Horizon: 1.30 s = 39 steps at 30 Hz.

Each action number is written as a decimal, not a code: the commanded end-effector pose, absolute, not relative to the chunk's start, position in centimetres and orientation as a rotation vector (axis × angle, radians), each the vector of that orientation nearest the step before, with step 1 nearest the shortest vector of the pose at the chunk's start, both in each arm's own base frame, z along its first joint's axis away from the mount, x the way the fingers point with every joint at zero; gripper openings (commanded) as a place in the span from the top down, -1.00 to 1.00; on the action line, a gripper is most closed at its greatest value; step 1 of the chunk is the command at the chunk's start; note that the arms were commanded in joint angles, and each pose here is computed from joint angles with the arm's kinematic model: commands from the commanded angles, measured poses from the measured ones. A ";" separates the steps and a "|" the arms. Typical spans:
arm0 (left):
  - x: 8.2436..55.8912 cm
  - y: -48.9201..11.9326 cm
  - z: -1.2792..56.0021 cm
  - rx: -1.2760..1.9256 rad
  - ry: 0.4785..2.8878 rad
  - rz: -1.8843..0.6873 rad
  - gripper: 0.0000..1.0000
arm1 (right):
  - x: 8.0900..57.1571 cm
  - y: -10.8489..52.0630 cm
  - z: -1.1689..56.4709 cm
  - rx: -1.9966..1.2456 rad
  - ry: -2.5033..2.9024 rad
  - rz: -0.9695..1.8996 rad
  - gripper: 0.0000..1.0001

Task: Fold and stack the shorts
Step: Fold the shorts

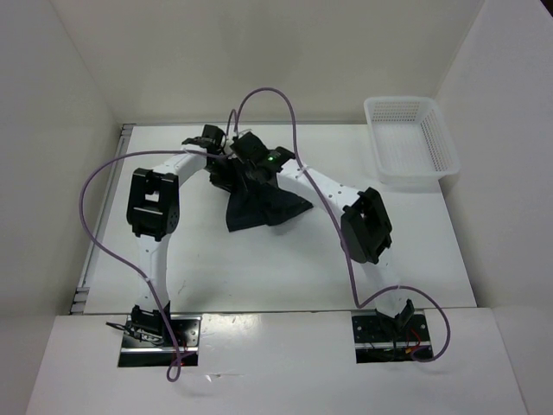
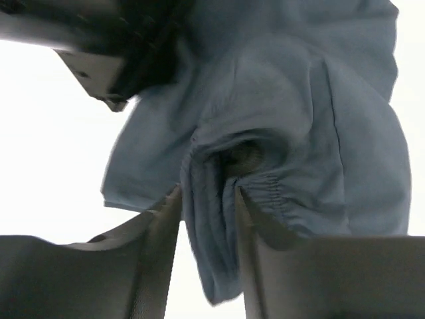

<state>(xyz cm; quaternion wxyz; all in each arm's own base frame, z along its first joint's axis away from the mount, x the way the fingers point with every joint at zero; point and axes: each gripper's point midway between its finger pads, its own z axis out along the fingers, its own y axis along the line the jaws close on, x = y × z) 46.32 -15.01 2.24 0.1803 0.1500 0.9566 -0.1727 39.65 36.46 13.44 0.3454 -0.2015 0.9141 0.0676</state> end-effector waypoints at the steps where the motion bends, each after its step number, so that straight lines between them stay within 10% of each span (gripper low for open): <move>1: 45.9 -15.3 1.8 0.469 2.718 -0.523 0.49 | 39.1 43.3 17.8 -0.681 2.203 0.433 0.11; 4: 46.1 -13.9 1.7 0.430 2.731 -0.505 0.40 | 39.3 45.3 20.3 -0.734 2.129 0.530 -0.17; 12: 48.1 -8.9 7.5 0.314 2.640 -0.328 -0.12 | 36.7 42.2 22.5 -0.934 2.033 0.448 -0.17; 23: 44.1 -17.8 18.1 0.557 2.423 -0.615 -0.99 | 34.6 31.2 20.0 -1.185 1.867 0.167 -0.39; 39: 42.3 -21.8 7.8 0.637 2.686 -0.775 -0.97 | 32.9 28.9 13.4 -1.417 1.772 0.110 -0.56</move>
